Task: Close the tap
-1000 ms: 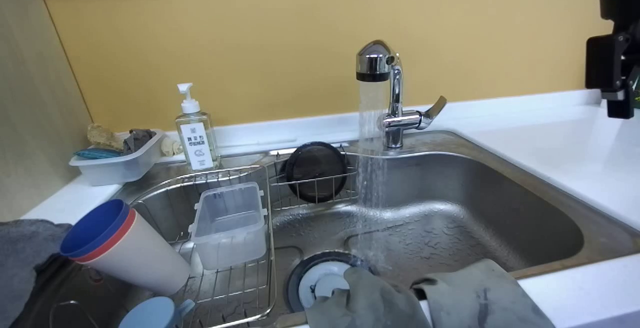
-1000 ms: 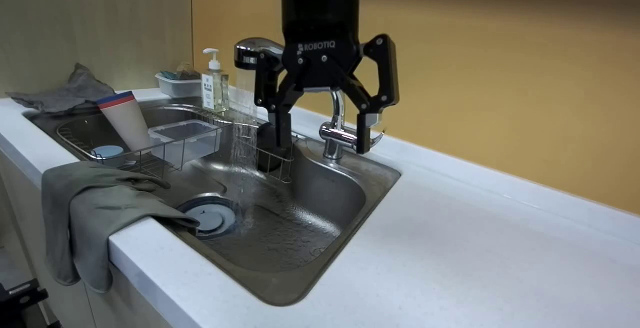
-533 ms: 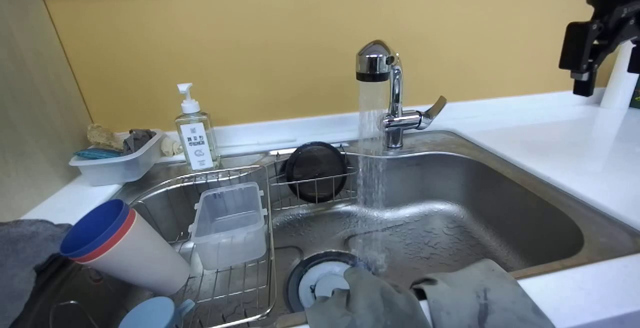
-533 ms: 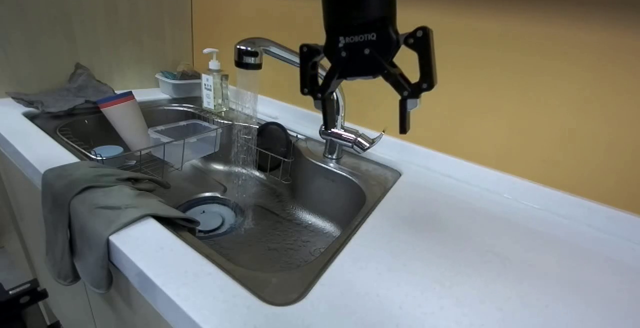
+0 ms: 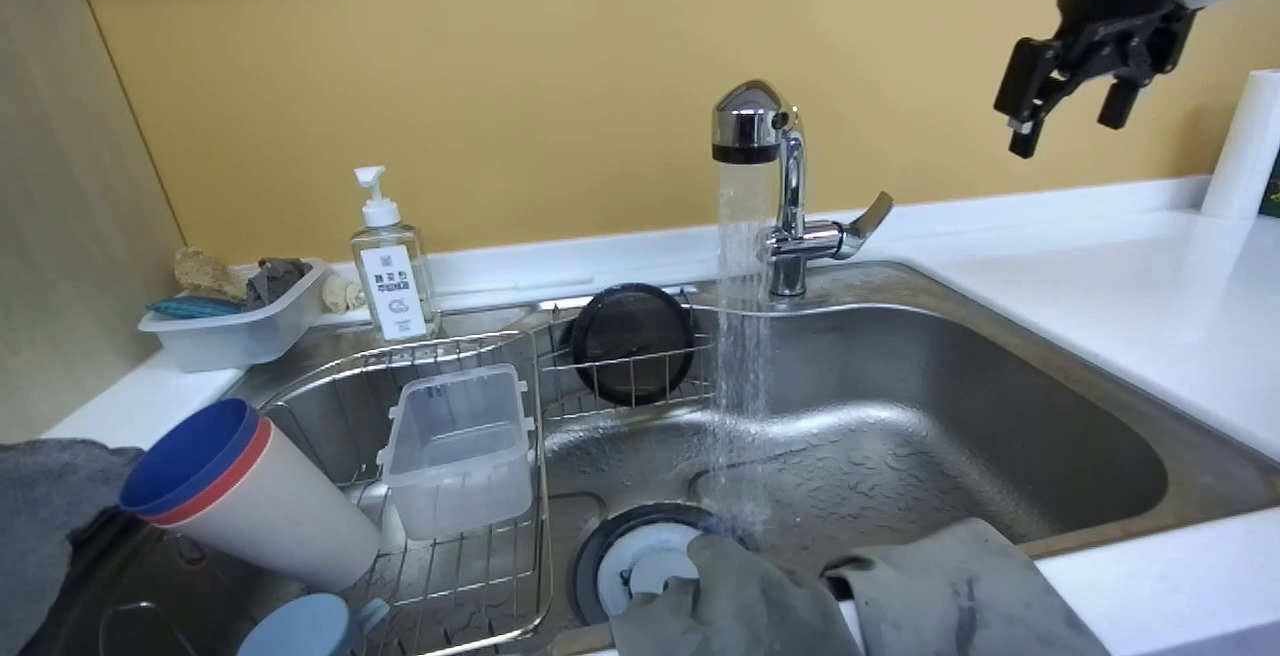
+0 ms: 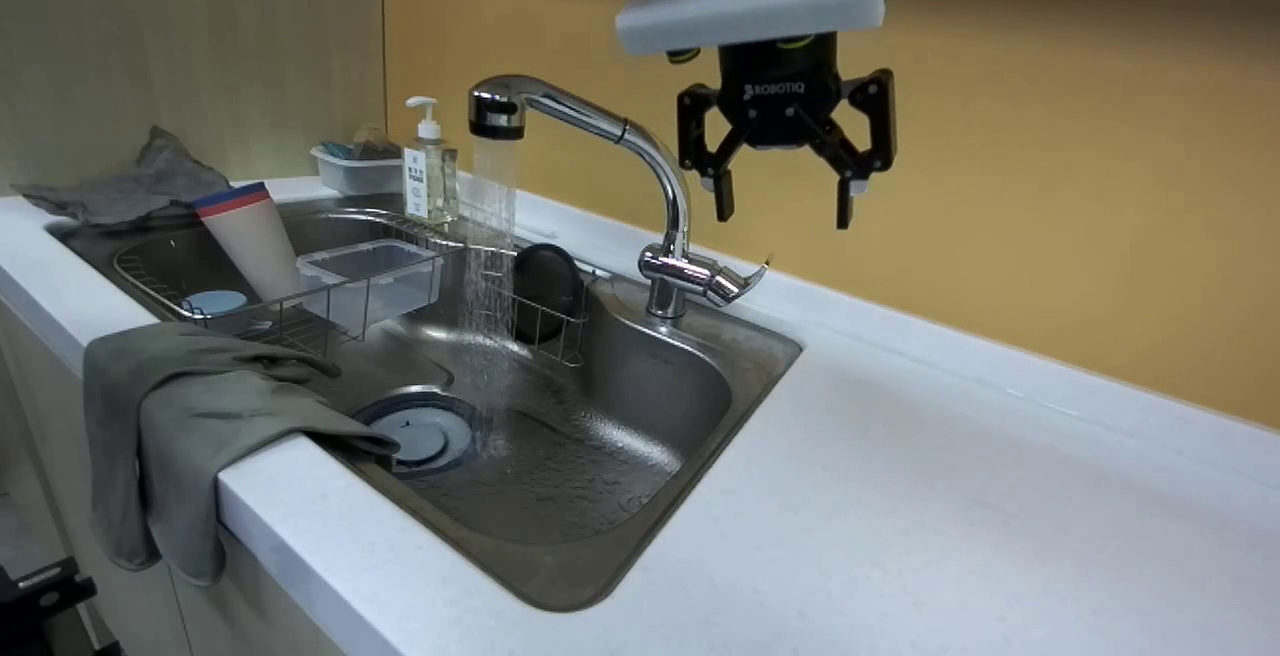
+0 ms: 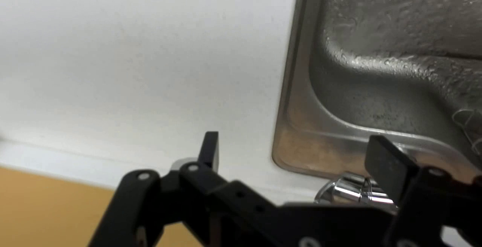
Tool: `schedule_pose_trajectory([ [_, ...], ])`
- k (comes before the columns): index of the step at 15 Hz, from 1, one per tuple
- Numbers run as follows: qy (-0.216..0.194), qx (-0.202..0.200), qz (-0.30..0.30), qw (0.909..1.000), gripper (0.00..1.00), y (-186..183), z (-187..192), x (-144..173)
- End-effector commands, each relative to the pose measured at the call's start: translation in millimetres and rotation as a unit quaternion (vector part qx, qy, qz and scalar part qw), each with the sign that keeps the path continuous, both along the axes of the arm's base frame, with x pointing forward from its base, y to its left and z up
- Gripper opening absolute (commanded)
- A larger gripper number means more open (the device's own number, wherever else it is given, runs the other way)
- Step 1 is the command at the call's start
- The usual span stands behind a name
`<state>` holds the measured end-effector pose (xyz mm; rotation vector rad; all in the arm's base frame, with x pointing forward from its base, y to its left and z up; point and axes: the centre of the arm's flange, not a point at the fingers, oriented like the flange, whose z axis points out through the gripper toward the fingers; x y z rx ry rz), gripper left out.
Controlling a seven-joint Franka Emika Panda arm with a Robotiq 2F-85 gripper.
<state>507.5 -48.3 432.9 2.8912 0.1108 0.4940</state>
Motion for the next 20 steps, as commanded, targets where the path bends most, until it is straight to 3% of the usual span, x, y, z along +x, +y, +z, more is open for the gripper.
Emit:
schedule_pose_trajectory([
  [1,-0.01,0.012,-0.002,0.9999,1.0,3,0,13],
  [6,-0.018,0.027,-0.004,0.9995,1.0,10,-4,40],
  [8,-0.045,0.028,-0.029,0.9982,1.0,10,-6,45],
  [14,-0.113,0.09,-0.067,0.9872,1.0,0,-28,97],
  [20,-0.143,0.14,-0.071,0.9771,1.0,-2,-61,142],
])
